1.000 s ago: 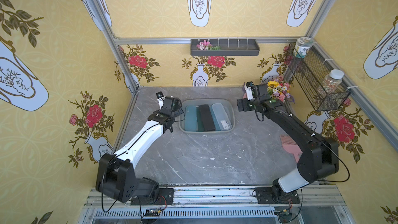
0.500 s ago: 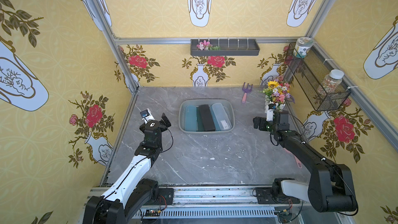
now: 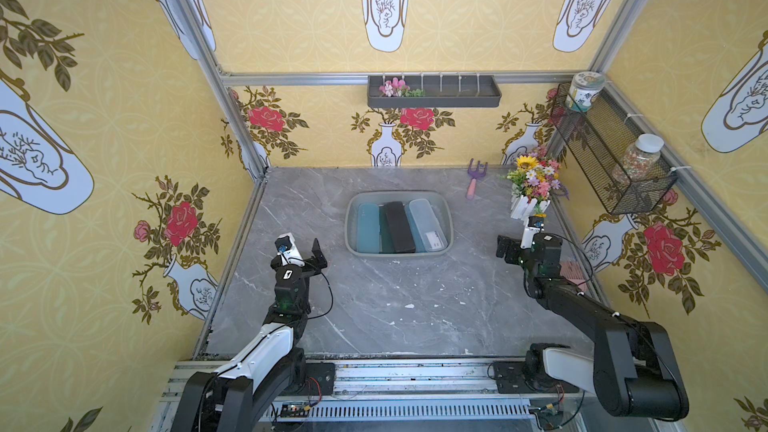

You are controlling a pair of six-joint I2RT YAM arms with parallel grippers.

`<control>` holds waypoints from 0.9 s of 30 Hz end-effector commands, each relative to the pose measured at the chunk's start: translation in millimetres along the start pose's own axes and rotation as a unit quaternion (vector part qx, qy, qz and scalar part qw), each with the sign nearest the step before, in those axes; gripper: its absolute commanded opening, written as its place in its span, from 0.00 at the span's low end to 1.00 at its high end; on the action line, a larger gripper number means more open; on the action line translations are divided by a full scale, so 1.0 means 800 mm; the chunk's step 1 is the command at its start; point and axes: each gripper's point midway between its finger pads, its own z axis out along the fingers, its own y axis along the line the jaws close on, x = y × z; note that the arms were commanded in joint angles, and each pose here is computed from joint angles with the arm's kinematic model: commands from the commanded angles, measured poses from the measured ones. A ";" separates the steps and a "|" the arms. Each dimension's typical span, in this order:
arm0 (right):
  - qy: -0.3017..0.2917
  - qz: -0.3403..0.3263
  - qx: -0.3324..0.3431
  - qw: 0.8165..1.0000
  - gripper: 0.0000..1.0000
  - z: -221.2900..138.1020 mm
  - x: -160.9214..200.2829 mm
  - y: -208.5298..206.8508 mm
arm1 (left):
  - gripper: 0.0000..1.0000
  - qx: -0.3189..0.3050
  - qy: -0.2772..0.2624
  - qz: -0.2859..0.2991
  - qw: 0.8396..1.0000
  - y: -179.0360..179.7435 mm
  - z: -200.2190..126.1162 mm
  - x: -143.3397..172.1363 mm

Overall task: Put the pencil case into the storage box
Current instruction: Reset both arms

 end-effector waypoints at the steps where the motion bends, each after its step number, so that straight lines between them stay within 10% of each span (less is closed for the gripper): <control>1: -0.039 -0.017 0.020 0.999 0.97 0.008 -0.010 -0.008 | 0.93 0.023 -0.026 0.008 0.999 -0.006 0.006 -0.012; 15: -0.050 -0.061 0.028 0.997 0.97 0.020 0.013 0.007 | 0.82 0.080 -0.010 -0.008 0.997 0.013 0.032 0.013; 19: -0.070 -0.066 0.026 0.995 0.97 0.018 0.021 0.009 | 0.99 0.078 -0.005 -0.008 0.997 0.014 0.032 0.016; 27: -0.074 -0.080 0.021 0.994 0.97 0.014 0.021 0.018 | 1.00 0.068 -0.009 -0.014 0.998 0.018 0.034 0.013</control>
